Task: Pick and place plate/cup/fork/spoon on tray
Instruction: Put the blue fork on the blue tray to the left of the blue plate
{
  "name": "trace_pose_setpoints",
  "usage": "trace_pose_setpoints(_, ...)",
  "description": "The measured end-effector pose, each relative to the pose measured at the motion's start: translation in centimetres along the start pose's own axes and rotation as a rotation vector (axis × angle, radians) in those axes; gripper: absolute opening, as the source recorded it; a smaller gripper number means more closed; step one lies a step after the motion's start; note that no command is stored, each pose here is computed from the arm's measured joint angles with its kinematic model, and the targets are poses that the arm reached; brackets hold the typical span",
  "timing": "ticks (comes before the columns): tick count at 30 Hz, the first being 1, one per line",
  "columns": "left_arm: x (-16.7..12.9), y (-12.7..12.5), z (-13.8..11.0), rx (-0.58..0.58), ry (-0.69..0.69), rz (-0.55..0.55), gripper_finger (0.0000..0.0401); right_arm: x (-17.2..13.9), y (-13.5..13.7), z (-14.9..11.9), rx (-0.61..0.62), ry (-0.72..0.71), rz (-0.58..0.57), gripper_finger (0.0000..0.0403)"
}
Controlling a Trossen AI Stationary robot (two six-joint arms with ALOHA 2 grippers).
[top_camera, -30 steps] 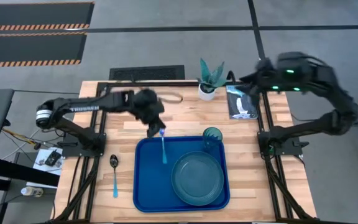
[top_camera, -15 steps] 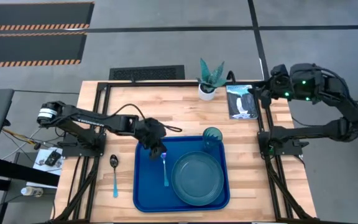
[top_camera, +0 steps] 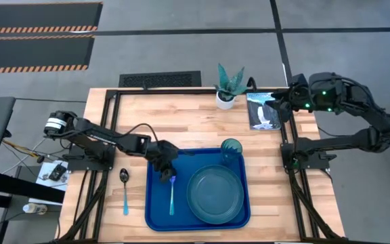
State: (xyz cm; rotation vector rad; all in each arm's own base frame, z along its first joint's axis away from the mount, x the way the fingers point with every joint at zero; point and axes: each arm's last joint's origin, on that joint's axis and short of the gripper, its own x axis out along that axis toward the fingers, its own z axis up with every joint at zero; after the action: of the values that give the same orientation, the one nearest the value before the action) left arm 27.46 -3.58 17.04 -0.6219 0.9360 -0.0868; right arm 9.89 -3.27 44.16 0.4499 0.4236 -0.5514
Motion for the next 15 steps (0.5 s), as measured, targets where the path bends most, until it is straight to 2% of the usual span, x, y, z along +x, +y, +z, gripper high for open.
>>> trace_pose_setpoints(5,0.3,0.4,-0.5,-0.028,-0.038,0.003,0.0000,0.1,0.1,0.1,0.002,-0.009,0.004,0.0254)
trace_pose_setpoints(15,0.6,0.3,-1.2,-0.014,-0.053,0.056,0.0000,0.1,0.1,0.2,0.003,-0.015,0.006,0.0254)
